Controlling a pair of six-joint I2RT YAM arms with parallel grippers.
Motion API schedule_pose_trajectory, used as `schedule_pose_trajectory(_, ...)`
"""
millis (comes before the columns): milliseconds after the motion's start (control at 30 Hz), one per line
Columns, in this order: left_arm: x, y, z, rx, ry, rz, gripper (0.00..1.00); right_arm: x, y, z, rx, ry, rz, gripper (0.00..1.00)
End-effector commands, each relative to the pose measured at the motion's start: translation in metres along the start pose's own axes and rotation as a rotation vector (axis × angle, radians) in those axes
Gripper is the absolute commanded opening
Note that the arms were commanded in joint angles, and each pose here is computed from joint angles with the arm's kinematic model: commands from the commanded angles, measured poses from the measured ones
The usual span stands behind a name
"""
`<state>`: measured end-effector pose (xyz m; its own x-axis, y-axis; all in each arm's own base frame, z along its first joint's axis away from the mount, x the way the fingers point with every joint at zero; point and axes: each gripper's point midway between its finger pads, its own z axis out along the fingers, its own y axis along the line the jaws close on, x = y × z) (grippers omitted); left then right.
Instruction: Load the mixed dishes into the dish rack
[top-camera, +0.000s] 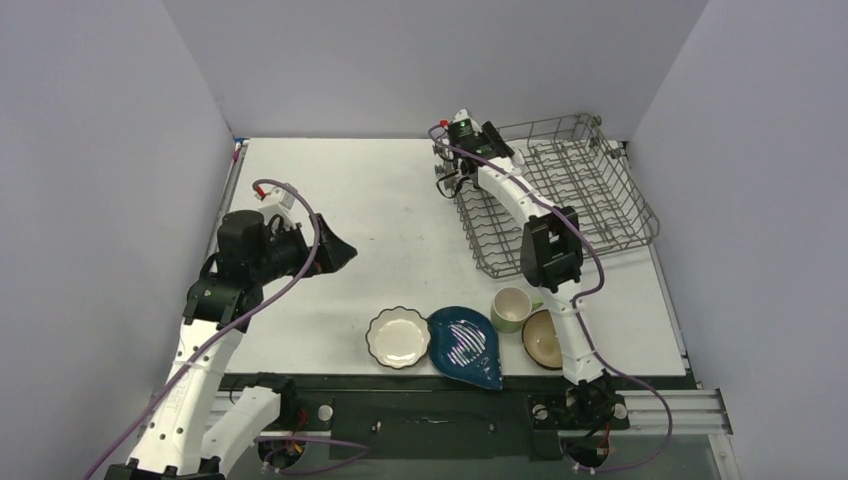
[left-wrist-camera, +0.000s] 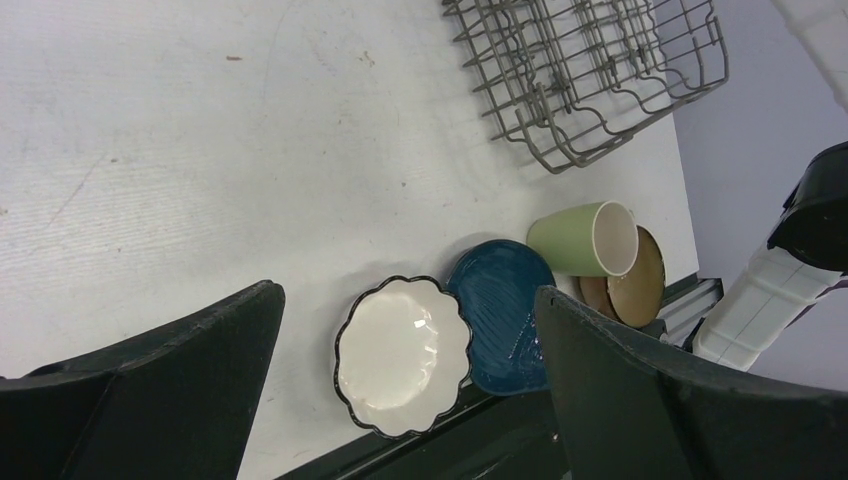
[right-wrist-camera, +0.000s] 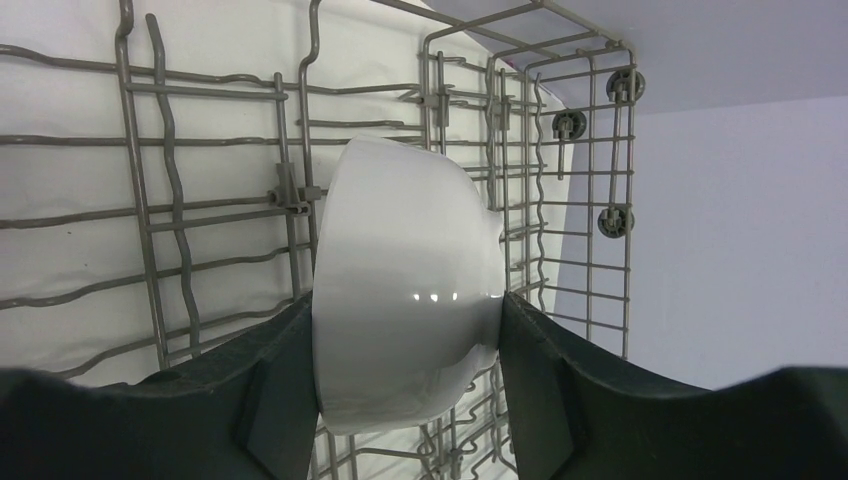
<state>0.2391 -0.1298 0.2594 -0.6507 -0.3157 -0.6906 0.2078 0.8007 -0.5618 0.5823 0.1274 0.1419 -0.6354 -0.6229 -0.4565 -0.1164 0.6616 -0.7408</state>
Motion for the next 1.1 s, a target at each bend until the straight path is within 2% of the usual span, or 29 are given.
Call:
schedule_pose_trajectory(0, 0.007, -0.001, 0.002, 0.025, 0.014, 0.01, 0.96, -0.025, -0.016, -0.007, 0.055, -0.063, 0.039, 0.0)
schedule_pose_trajectory(367, 0.011, 0.0, 0.003, 0.032, 0.026, 0.003, 0.96, -0.045, 0.016, -0.01, 0.01, -0.131, 0.006, 0.0)
schedule_pose_trajectory(567, 0.012, 0.001, 0.003, 0.029, 0.029, 0.005, 0.96, -0.042, 0.027, -0.005, -0.009, -0.126, -0.024, 0.0)
schedule_pose_trajectory(733, 0.014, 0.004, 0.006, 0.019, 0.033, 0.006, 0.96, -0.038, 0.032, 0.001, -0.025, -0.121, -0.021, 0.09)
schedule_pose_trajectory(1067, 0.019, 0.007, 0.011, 0.025, 0.05, -0.006, 0.96, -0.038, 0.04, 0.012, -0.046, -0.13, -0.021, 0.19)
